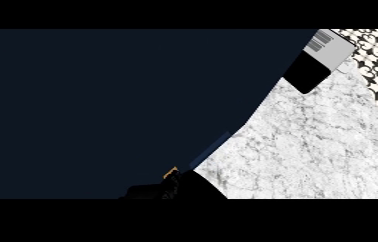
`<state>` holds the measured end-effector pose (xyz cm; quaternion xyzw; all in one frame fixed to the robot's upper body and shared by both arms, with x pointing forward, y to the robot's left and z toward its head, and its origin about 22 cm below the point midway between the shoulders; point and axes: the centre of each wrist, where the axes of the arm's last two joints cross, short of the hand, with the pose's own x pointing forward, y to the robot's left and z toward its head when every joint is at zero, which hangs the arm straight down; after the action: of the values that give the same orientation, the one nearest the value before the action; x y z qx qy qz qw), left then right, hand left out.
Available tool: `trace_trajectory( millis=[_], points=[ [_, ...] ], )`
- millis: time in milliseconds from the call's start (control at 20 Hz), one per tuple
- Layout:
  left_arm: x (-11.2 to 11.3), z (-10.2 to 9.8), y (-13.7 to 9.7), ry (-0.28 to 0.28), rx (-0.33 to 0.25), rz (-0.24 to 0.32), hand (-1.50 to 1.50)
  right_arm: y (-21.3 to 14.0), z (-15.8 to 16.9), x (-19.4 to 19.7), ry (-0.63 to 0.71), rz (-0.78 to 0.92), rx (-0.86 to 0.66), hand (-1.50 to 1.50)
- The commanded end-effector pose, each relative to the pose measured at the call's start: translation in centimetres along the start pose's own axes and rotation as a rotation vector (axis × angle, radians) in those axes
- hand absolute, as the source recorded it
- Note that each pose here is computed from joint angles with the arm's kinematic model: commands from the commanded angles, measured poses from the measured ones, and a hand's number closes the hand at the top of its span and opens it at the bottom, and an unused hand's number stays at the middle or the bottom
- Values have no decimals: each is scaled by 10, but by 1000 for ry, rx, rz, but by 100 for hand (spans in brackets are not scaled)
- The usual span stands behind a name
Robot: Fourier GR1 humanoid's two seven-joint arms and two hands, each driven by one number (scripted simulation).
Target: Pick up the wine, place it into the cabinet and close the cabinet
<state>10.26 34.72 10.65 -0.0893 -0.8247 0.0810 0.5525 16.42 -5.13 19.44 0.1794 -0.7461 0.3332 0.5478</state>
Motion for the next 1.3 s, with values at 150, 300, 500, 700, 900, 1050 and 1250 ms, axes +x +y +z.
trace_trajectory(
  millis=[150, 300, 500, 700, 900, 1050, 1250],
  points=[
    [16, -5, 16, 2, -7, 3, -150, -18, -76, -6, 22, 44, -92, 150],
    [23, -5, 18, 20, -26, 16, -150, -29, -99, -1, 24, 67, -134, 150],
    [21, 1, 9, 55, -48, 0, -150, -63, -116, -14, 27, 77, -164, 150],
    [9, -15, -9, 64, -51, 12, -150, -89, -127, -21, 31, 132, -196, 150],
    [-1, -13, -16, 80, -71, 36, -150, -114, -144, -38, 52, 115, -204, 150],
    [1, -29, -12, 98, -74, 57, -150, -115, -154, -51, 64, 126, -208, 150],
    [-17, -34, -17, 99, -47, 43, -150, -146, -144, -63, 75, 156, -246, 150]
  ],
)
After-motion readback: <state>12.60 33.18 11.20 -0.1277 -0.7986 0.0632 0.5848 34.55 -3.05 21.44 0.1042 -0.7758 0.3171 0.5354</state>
